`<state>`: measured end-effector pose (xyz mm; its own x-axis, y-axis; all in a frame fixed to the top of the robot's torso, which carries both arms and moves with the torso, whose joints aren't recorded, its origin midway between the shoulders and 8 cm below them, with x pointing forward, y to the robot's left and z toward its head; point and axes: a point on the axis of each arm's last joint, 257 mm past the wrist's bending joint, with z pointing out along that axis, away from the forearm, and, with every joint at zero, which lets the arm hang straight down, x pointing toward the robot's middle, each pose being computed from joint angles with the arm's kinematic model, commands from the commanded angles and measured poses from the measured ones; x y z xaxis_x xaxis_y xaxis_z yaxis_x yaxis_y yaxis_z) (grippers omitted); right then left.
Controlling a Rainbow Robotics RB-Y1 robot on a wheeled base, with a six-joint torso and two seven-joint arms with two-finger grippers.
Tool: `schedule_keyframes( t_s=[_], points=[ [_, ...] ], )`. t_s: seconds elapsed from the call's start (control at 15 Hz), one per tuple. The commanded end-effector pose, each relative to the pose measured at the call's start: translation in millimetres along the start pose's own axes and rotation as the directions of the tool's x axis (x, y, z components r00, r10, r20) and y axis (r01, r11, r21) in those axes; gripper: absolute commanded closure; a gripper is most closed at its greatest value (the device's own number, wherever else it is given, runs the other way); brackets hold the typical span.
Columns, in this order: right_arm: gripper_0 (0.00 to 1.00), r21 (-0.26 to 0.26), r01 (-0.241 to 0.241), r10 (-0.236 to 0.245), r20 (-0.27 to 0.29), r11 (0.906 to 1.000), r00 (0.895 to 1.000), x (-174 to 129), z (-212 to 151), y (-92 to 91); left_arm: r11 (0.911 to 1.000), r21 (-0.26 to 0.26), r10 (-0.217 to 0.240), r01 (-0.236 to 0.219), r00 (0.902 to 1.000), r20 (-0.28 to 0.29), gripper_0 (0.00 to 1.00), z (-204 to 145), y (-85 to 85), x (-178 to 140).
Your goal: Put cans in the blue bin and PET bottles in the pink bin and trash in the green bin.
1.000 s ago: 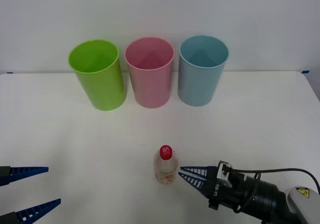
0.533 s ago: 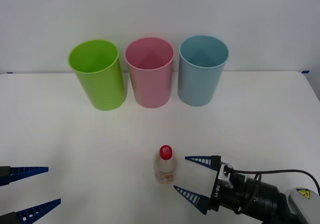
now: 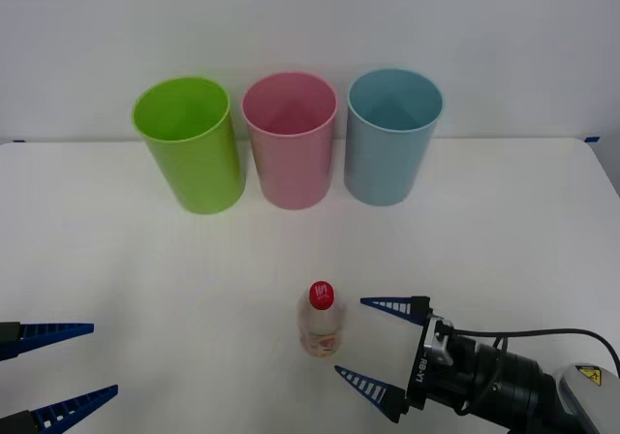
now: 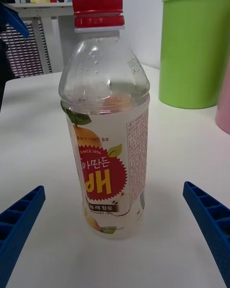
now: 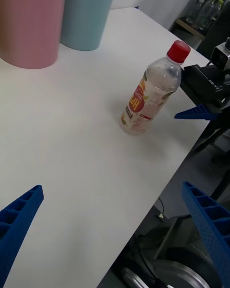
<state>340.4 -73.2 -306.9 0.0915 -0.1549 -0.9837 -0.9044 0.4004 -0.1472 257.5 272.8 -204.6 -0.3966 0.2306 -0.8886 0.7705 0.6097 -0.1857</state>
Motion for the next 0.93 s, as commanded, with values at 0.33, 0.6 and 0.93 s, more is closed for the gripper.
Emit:
schedule_keyframes(
  t_s=[0.33,0.6,0.93],
  points=[
    [0.00,-0.014,0.004,-0.003,0.011,0.9999,1.000,-5.2,14.4,4.3,1.0000,0.000,0.000,0.000,1.0000,0.000,0.00,0.0,0.0,0.0],
    [0.00,-0.006,0.006,-0.006,0.016,1.0000,1.000,-7.0,25.1,4.8,1.0000,0.000,0.000,0.000,1.0000,0.000,0.00,0.0,0.0,0.0],
    [0.00,0.007,0.013,-0.013,0.024,0.9999,1.000,-10.4,43.5,7.6,1.0000,0.000,0.000,0.000,1.0000,0.000,0.00,0.0,0.0,0.0]
  ],
)
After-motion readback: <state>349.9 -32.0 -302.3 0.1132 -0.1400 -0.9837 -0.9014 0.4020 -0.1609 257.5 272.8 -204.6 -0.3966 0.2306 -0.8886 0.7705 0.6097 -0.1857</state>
